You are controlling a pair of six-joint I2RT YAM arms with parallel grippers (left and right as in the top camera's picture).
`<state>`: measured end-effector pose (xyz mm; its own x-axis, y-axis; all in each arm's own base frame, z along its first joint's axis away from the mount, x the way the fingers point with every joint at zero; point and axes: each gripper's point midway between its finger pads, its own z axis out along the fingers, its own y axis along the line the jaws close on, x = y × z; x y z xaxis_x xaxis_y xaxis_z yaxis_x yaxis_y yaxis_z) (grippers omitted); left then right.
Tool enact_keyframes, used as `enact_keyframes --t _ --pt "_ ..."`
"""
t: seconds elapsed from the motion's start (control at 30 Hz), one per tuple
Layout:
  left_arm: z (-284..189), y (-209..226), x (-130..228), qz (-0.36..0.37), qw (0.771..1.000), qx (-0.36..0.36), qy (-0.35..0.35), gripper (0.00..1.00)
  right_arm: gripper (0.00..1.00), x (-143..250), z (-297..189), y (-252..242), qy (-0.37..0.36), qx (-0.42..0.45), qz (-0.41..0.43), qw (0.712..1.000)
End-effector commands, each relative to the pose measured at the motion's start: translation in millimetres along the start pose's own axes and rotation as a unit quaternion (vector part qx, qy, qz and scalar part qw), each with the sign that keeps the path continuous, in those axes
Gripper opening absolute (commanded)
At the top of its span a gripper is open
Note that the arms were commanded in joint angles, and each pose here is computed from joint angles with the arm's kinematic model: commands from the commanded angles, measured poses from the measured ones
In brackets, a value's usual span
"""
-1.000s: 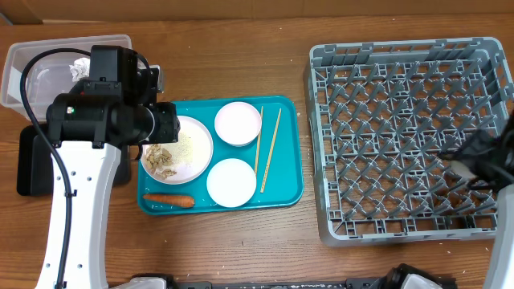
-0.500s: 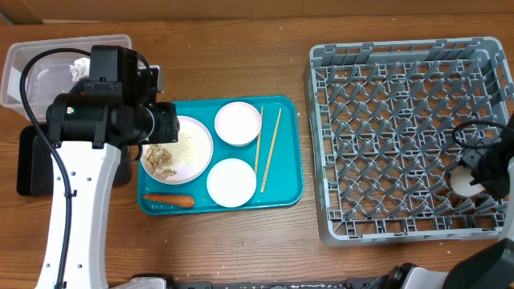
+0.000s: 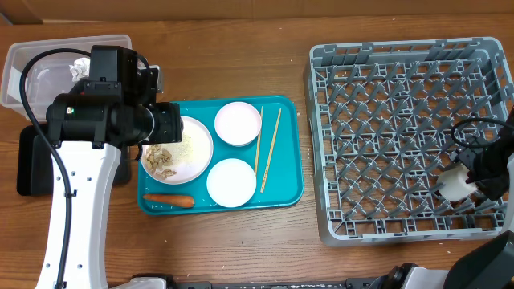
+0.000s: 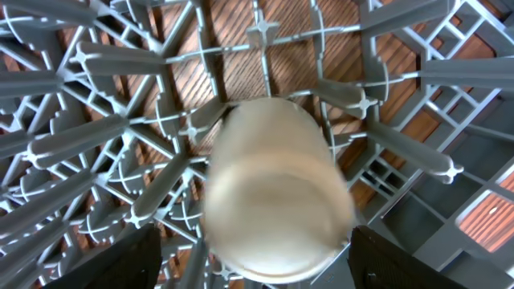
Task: Sort waste into correct bins and load items into the dishwasher
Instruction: 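Place the white cup in the rack's right side with the right gripper, then reach the right gripper to the white bowl on the tray and grasp it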
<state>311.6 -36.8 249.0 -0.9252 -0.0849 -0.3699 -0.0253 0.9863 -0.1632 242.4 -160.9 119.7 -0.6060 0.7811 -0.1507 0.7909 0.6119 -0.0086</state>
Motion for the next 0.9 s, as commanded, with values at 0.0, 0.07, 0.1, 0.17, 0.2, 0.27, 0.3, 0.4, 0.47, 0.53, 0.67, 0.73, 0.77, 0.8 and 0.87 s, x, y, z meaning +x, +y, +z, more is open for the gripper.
enact_keyframes --t 0.0,0.07,0.1,0.17,0.2,0.27,0.3,0.4,0.47,0.53,0.67,0.73,0.77,0.8,0.87 --pt "-4.3 0.4 -3.6 -0.008 1.000 0.000 -0.009 0.64 0.79 -7.5 -9.7 3.8 -0.015 -0.013 0.003 1.000" --pt "-4.4 0.6 -3.5 -0.008 1.000 0.000 -0.008 0.64 0.79 -7.8 -18.0 7.9 -0.016 -0.025 0.002 1.000" --pt "-4.3 0.7 -3.2 -0.008 1.000 0.000 -0.008 0.64 0.79 -9.5 -24.3 10.6 -0.020 -0.033 0.002 0.999" --pt "-4.3 1.4 -2.0 -0.009 1.000 -0.002 -0.005 0.64 0.80 -13.8 -44.2 20.7 -0.030 -0.065 -0.005 0.997" --pt "-4.2 1.8 -1.4 -0.009 1.000 -0.003 -0.004 0.65 0.80 -14.8 -52.8 26.4 -0.034 -0.082 -0.014 0.996" --pt "-4.3 5.3 0.0 -0.009 1.000 -0.013 -0.002 0.65 0.79 -15.8 -82.1 48.4 -0.047 -0.147 -0.050 0.987" --pt "-4.3 7.1 0.4 -0.009 1.000 -0.018 -0.001 0.66 0.79 -13.2 -103.7 66.2 -0.056 -0.196 -0.084 0.975" --pt "-4.3 11.0 2.0 -0.014 0.999 -0.029 0.001 0.67 0.78 10.2 -156.1 116.4 -0.074 -0.303 -0.175 0.934" --pt "-4.4 11.6 3.6 -0.025 0.999 -0.031 0.004 0.67 0.78 36.4 -169.4 143.8 -0.070 -0.324 -0.231 0.915" --pt "-5.5 23.4 7.2 -0.052 0.996 -0.065 0.008 0.68 0.78 78.6 -174.8 177.0 -0.045 -0.339 -0.305 0.889" --pt "-8.2 38.8 12.8 -0.087 0.991 -0.105 0.013 0.77 0.78 169.2 -170.7 236.2 -0.007 -0.337 -0.451 0.827" --pt "-9.3 46.4 12.8 -0.118 0.987 -0.110 0.010 0.83 0.79 199.7 -154.0 254.4 0.006 -0.305 -0.484 0.820" --pt "-9.8 49.6 12.7 -0.127 0.985 -0.112 0.009 0.84 0.78 213.1 -146.3 260.7 0.014 -0.295 -0.502 0.813" --pt "-11.1 57.4 12.6 -0.140 0.983 -0.115 0.008 0.87 0.78 232.9 -133.6 270.3 0.030 -0.282 -0.522 0.804" --pt "-12.5 66.3 14.3 -0.155 0.981 -0.121 0.010 0.88 0.79 252.7 -117.7 281.9 0.049 -0.268 -0.531 0.802"
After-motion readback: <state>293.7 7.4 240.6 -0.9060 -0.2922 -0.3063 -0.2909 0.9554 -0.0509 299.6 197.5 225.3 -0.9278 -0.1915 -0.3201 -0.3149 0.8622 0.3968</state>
